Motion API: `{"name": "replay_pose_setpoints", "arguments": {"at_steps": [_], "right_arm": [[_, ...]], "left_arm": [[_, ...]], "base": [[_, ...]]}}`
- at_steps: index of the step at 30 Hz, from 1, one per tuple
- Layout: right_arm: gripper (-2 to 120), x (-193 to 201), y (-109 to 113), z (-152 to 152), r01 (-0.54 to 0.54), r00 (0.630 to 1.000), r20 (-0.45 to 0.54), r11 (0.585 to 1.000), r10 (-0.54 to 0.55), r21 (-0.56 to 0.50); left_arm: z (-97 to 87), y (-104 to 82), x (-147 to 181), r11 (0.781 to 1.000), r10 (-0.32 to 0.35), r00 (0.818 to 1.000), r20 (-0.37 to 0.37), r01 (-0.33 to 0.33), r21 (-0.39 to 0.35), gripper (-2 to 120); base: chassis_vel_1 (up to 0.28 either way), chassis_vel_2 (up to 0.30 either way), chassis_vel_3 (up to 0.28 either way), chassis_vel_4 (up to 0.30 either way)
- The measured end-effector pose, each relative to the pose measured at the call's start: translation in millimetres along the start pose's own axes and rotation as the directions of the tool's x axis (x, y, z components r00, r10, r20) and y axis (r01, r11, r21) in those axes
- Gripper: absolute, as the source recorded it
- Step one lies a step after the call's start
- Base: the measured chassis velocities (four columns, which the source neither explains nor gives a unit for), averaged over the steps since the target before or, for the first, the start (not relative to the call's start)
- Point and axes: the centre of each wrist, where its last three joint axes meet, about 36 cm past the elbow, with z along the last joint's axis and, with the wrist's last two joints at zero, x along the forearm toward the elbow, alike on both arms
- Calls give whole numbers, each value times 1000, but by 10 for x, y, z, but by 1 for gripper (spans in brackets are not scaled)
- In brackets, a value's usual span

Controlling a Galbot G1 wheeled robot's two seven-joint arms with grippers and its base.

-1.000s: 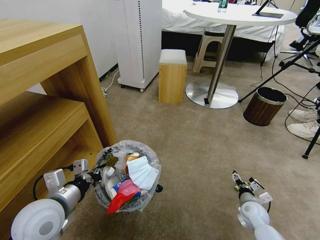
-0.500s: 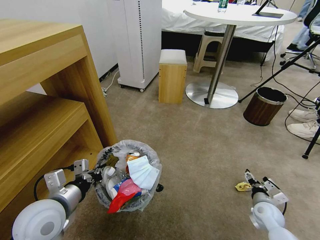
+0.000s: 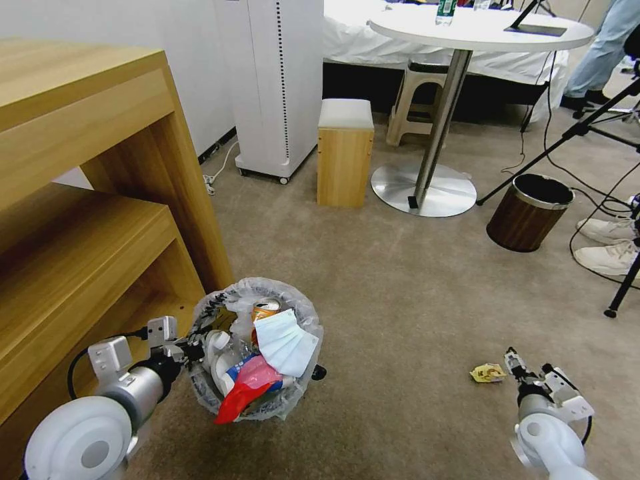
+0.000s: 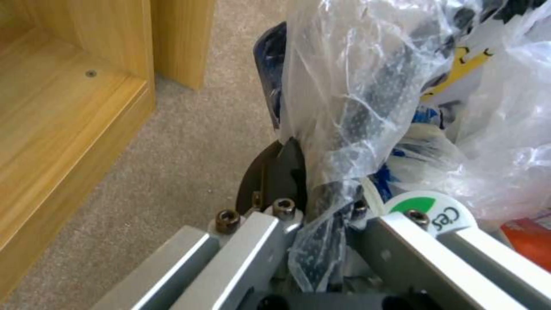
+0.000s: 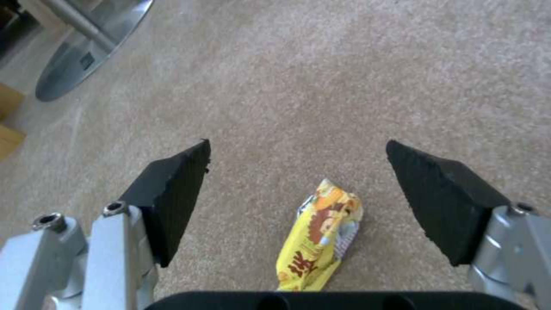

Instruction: Pick up the trash bin and place the garbage on the floor into it.

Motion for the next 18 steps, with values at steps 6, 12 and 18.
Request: {"name": "replay_pose_setpoints", "arguments": {"at_steps": [6,12,18], "right_arm": [[78,78,-97,78,-21,1000,-3,1000,21,7],[77,111,-127,128,-29,1000,-7,1000,29,10],[76,134,-174,216,-43,999,-16,999,43,17]], "left_arm": [[-17,4,-14,1000,2,1000,6,-2,1,0],[-31,3,-16,1000,5,1000,9,-5,4,0],[-45,-7,8,1000,9,1000,14,-9,4,0]], "base": [[0,0,0,0],[0,0,0,0],[0,0,0,0]]}}
